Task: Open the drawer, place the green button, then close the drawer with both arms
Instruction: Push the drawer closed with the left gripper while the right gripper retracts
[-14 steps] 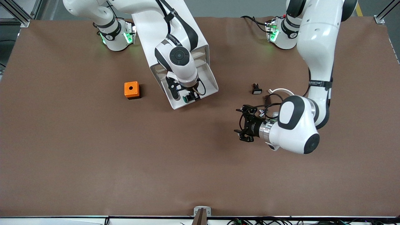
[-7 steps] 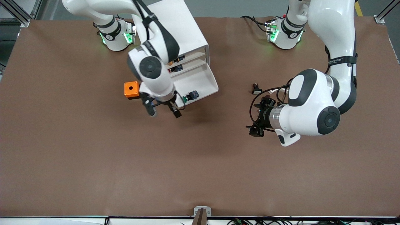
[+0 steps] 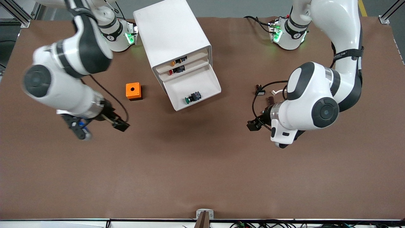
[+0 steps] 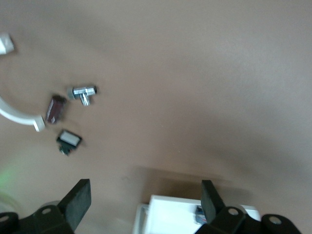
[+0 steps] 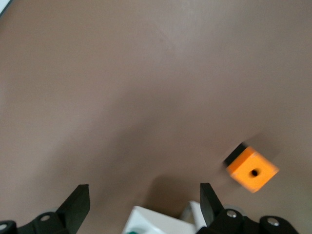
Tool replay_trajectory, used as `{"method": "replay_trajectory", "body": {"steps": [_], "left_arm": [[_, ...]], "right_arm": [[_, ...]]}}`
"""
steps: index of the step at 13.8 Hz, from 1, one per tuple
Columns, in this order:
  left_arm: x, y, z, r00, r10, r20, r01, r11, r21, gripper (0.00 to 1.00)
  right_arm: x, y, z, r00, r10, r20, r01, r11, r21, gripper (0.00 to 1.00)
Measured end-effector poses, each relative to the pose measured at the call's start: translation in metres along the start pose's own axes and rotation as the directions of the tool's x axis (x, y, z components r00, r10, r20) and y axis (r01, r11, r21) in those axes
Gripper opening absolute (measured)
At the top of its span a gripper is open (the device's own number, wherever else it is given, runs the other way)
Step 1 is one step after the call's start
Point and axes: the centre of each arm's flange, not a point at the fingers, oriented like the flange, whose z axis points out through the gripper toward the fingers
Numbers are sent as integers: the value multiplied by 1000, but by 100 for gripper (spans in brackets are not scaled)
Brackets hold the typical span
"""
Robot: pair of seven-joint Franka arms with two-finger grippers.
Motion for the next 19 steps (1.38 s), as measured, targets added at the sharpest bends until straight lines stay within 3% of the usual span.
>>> {"method": "replay_trajectory", "body": {"steps": [2,5,7,9,12,15,19], "left_arm": [[-27,29,19,991,105,-88,-103,994,29,100],[-71,74,67,971,201,-128,-197,979,46,100],[-80,87,101,966,232,-116,-227,973,48,100],[-87,96,132,954,280,-110,-279,960,33,100],[-100,92,182,934,353,-60,-350,935,61,100],[-99,82,212,929,369,-27,-366,927,89,100],[-118,90,234,919,395,-4,-393,916,80,100]], "right_arm": [[22,36,-30,998,-57,4,57,998,9,100],[44,82,-65,978,-210,-10,210,977,24,100],[65,116,-80,935,-353,-20,354,935,20,100],[81,144,-90,906,-422,-27,422,907,13,100],[76,168,-114,891,-452,-35,452,892,-2,100],[55,192,-137,894,-448,6,448,894,-22,100],[58,202,-145,895,-445,-13,444,895,-46,100]]}}
